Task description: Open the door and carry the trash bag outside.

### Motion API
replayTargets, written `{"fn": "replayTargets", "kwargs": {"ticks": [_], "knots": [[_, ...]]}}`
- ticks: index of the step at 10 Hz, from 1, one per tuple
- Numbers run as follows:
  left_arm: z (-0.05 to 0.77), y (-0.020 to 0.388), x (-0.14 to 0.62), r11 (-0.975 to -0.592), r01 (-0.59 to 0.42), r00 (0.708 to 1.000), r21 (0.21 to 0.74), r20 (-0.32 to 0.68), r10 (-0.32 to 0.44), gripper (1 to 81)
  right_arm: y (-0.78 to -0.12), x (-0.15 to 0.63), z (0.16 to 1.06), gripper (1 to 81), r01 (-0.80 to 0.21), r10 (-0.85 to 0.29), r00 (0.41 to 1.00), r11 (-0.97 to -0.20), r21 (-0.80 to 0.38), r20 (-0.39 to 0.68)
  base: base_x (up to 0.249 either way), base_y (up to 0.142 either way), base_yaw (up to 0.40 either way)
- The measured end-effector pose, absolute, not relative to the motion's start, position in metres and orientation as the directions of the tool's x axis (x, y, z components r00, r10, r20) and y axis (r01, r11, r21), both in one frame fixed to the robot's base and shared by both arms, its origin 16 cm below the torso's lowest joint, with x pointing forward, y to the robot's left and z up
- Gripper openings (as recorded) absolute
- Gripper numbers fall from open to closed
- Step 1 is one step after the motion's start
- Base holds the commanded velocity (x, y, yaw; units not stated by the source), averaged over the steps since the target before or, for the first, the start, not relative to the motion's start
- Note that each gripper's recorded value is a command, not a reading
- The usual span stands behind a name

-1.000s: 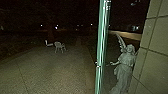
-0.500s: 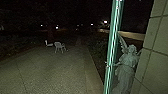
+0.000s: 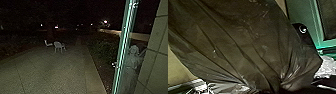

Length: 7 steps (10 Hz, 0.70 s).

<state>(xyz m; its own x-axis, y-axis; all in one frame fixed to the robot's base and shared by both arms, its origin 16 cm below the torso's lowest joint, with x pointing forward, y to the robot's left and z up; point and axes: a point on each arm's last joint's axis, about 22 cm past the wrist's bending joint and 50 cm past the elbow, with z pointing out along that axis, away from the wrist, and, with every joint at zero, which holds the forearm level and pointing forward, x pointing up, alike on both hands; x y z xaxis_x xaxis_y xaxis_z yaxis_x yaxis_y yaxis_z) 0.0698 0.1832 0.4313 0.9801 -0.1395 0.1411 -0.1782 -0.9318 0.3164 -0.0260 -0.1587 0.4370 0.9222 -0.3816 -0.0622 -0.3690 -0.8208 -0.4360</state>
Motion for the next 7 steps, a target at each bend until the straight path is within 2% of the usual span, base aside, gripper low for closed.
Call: {"fn": "replayTargets", "kwargs": {"ticks": [7], "knots": [[0.4313,0.1828,0.0699,-0.932,-0.178,0.980,0.317,0.141,-0.140,1.0,-0.1590,-0.0255,0.4370,81.1,-0.369,-0.382,0.922,-0.821,-0.436,-0.062,0.103,0.000,0.000]]}}
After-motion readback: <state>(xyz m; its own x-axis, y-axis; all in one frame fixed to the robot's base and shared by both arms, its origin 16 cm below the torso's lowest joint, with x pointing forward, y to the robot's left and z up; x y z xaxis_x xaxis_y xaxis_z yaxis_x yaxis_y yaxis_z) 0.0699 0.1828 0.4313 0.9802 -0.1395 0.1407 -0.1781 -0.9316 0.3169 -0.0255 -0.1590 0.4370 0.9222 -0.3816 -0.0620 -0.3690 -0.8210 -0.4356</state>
